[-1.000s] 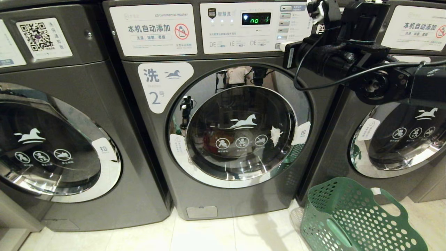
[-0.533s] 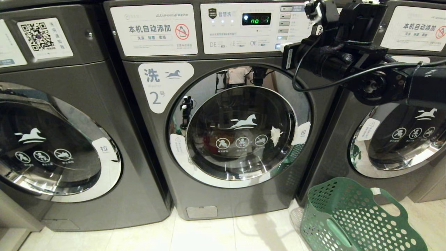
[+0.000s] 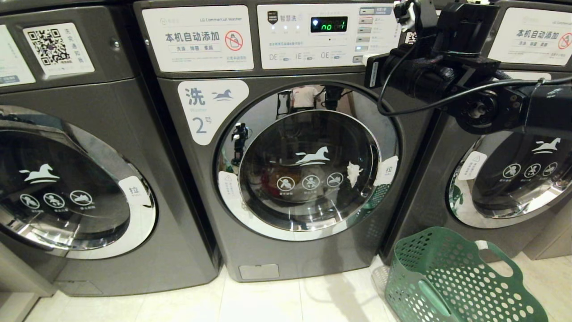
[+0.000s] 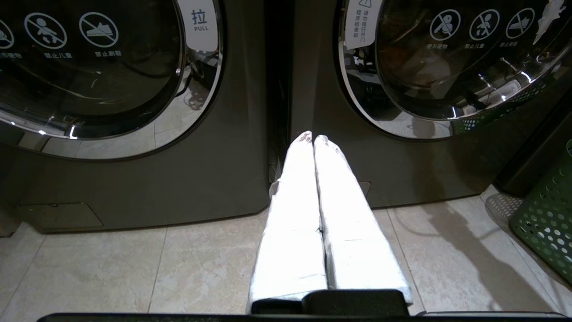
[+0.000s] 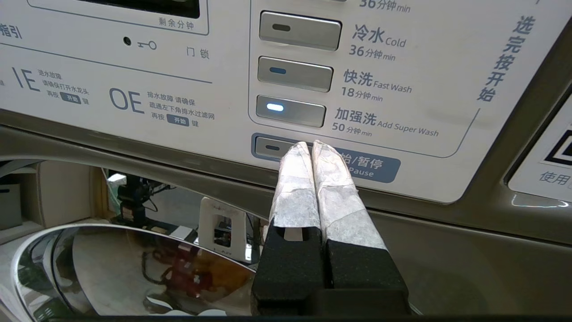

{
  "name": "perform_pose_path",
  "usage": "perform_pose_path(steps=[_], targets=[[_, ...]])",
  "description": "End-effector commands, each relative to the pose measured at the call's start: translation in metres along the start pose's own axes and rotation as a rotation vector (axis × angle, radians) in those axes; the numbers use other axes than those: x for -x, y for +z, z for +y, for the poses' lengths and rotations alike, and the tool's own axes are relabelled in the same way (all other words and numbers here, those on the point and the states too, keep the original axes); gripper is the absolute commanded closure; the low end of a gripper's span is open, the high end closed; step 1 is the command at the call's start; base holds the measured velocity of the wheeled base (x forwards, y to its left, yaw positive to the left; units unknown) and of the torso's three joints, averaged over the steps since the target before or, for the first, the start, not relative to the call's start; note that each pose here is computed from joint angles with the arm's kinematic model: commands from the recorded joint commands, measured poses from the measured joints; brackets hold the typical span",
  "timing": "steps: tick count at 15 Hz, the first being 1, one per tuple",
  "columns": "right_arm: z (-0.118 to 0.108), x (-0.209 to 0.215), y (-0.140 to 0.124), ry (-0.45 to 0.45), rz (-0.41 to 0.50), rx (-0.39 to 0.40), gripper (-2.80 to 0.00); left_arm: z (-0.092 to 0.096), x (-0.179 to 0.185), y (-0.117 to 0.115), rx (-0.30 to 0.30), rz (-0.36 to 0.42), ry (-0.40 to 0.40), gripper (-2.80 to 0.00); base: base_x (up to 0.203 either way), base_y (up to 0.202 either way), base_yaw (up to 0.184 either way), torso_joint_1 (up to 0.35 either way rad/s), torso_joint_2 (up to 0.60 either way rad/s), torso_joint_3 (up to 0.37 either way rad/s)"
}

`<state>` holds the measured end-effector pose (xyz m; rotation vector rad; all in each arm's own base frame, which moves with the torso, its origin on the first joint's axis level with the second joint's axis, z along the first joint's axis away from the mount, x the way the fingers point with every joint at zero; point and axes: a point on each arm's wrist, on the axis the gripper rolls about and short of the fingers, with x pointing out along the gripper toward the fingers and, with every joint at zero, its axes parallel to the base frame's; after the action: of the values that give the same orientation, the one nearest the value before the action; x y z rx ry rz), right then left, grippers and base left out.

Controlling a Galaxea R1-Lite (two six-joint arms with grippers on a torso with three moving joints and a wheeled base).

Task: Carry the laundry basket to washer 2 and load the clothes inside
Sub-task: Press the washing machine switch

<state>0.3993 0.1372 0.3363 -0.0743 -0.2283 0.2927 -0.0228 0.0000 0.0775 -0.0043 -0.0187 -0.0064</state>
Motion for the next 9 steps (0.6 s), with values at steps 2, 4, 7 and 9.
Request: perform_pose_path(steps=[2,4,7,9], targets=[[0.0012,-0.0016,-0.0027,0.001,0.004,0.001,0.0,0.0,-0.0004,-0.0021,0.0,0.005,0.0,0.0,0.0,0.0,0.0,0.0,0.0,0.0],[0.0015,-0.003,-0.0042,0.004,0.003,0.028,0.0,0.0,-0.0004,-0.0021,0.0,0.005,0.0,0.0,0.0,0.0,0.0,0.0,0.0,0.0],[0.0037,-0.0071,-0.0037,0.006,-0.009,0.032,0.0,0.0,-0.0004,-0.0021,0.0,0.005,0.0,0.0,0.0,0.0,0.0,0.0,0.0,0.0],[0.0075,-0.0069,-0.0037,0.017,-0.009,0.027,0.0,0.0,-0.0004,-0.0021,0.0,0.005,0.0,0.0,0.0,0.0,0.0,0.0,0.0,0.0]])
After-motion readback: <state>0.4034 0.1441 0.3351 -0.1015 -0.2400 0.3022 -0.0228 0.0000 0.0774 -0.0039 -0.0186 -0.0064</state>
